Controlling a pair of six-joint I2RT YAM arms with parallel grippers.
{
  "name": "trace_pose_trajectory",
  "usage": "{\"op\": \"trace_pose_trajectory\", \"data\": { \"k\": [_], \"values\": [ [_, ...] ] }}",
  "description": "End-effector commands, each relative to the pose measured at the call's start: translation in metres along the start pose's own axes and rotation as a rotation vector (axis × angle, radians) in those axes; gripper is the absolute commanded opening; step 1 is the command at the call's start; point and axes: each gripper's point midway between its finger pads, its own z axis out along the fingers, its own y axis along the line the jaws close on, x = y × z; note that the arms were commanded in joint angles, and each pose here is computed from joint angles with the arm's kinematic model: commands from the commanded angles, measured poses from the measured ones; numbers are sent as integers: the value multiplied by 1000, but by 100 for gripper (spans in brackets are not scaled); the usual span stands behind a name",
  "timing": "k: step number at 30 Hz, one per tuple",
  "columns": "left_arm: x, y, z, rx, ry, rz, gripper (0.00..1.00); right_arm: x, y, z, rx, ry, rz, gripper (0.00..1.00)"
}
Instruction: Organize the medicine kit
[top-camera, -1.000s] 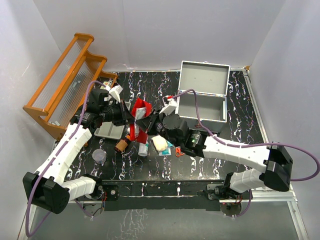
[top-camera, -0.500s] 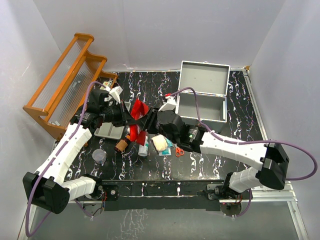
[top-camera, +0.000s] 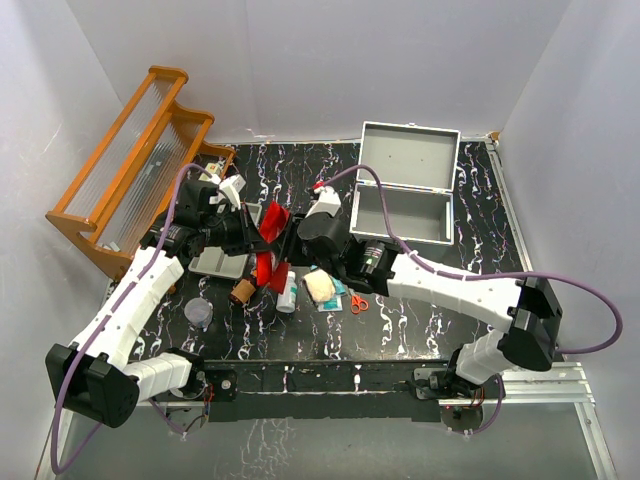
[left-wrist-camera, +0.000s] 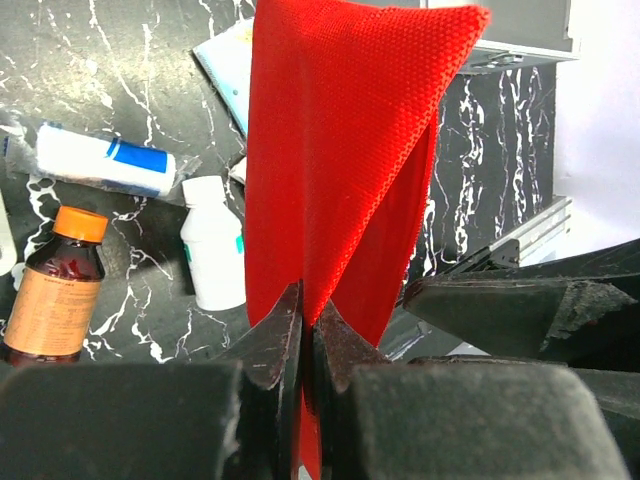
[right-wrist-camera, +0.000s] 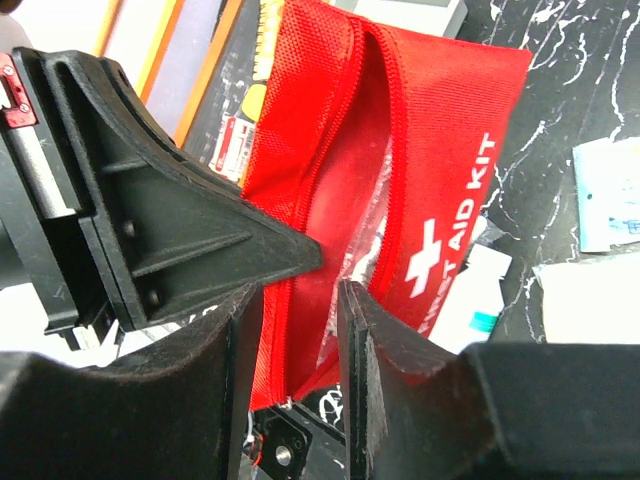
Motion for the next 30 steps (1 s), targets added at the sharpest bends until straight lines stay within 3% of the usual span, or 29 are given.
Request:
{"op": "trace_pose_trajectory", "data": {
  "k": [1,6,14,23,30],
  "values": [
    [-5,1,-9,-34,-23,27,0,-25,10,-14,-14,-57,-10,34],
    [-8,21,-13,-160,-43,3,0,-34,-13,-35,26,-110,-66,41],
    [-9,40,-14,-263,-57,-13,0,0,-99,-39,254,-79,-178,49],
    [-9,38,-14,-254,-58,-19,0,49,-138,-3,404,103,-307,50],
    [-5,37,-15,-243,-46,-21,0,66,-179,16,537,198,-338,45]
  ]
}}
